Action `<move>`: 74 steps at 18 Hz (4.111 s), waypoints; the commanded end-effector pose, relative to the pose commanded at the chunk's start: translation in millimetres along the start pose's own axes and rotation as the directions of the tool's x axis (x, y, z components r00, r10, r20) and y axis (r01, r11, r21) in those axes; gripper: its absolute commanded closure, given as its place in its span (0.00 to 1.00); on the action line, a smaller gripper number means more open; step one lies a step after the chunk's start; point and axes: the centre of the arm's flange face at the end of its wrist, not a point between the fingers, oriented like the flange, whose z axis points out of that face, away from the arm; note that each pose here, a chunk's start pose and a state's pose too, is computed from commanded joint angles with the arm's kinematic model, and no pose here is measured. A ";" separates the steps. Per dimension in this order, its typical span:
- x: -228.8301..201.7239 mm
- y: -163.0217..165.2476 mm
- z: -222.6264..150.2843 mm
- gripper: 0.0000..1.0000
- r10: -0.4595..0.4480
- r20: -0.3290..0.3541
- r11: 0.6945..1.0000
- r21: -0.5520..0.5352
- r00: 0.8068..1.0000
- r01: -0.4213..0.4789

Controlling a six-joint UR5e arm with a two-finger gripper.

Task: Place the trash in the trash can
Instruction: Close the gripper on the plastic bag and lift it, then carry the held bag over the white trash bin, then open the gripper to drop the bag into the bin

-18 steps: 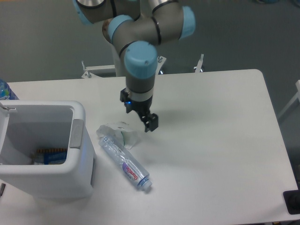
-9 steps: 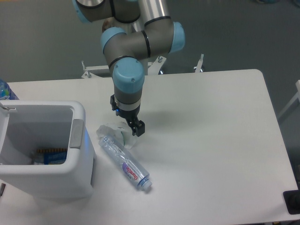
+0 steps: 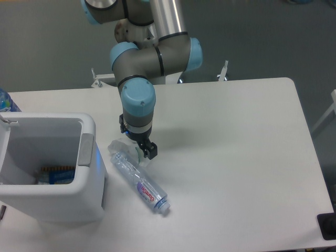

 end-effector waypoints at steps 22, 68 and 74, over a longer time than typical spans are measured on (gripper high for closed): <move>7.5 22.6 -37.7 1.00 0.009 -0.097 0.994 -0.104 0.995 -0.019; 32.6 -36.5 -311.2 1.00 -0.496 -0.384 0.547 0.559 0.779 0.624; 50.1 -64.5 -299.7 0.82 -0.449 -0.390 0.593 0.544 0.804 0.594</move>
